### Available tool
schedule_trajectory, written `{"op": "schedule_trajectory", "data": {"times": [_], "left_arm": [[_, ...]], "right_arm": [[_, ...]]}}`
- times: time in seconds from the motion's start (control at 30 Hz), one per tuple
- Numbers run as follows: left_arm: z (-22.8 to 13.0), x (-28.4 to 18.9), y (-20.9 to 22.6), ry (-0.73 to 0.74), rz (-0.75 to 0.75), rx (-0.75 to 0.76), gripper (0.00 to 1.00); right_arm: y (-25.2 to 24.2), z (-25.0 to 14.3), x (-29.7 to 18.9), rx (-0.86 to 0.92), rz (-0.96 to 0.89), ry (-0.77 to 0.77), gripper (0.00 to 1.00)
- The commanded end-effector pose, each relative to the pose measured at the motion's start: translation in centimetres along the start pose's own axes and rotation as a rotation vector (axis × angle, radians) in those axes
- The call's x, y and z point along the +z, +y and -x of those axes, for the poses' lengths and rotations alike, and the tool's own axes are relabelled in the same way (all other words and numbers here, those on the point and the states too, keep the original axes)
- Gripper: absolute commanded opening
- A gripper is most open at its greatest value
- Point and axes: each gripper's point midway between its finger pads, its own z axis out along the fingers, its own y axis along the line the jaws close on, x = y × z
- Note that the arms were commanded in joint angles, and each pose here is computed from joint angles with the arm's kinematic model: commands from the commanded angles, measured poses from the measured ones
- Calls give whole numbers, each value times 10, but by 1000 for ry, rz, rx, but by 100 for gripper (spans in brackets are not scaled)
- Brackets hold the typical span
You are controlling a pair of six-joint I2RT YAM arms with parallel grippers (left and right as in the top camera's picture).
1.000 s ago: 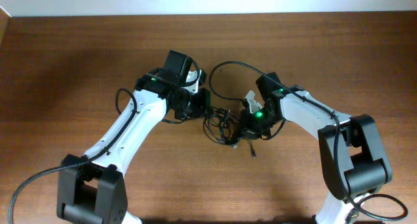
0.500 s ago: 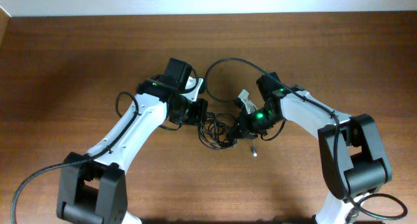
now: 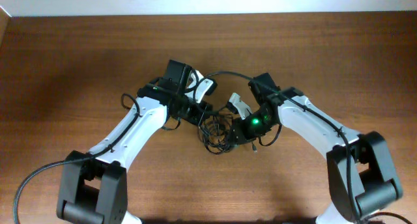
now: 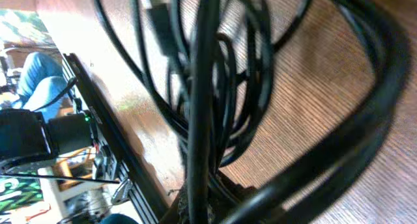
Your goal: Untangle cables
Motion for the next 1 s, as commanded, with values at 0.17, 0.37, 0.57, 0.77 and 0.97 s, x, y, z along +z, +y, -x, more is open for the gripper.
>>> {"op": "schedule_trajectory", "data": {"times": [0.17, 0.37, 0.57, 0.77, 0.97], "left_arm": [[27, -45, -31, -215, -453, 28, 0], [35, -92, -1, -364, -580, -74, 0], [26, -68, -1, -272, -471, -75, 0], [22, -59, -5, -251, -434, 3, 0], [0, -32, 11, -141, -309, -28, 0]], "right_arm": [[37, 12, -36, -221, -41, -117, 4], [37, 12, -36, -277, -41, -117, 4], [56, 11, -38, -276, 63, -122, 51], [54, 25, -54, -153, 55, -164, 62], [23, 39, -78, 166, 28, -244, 37]]}}
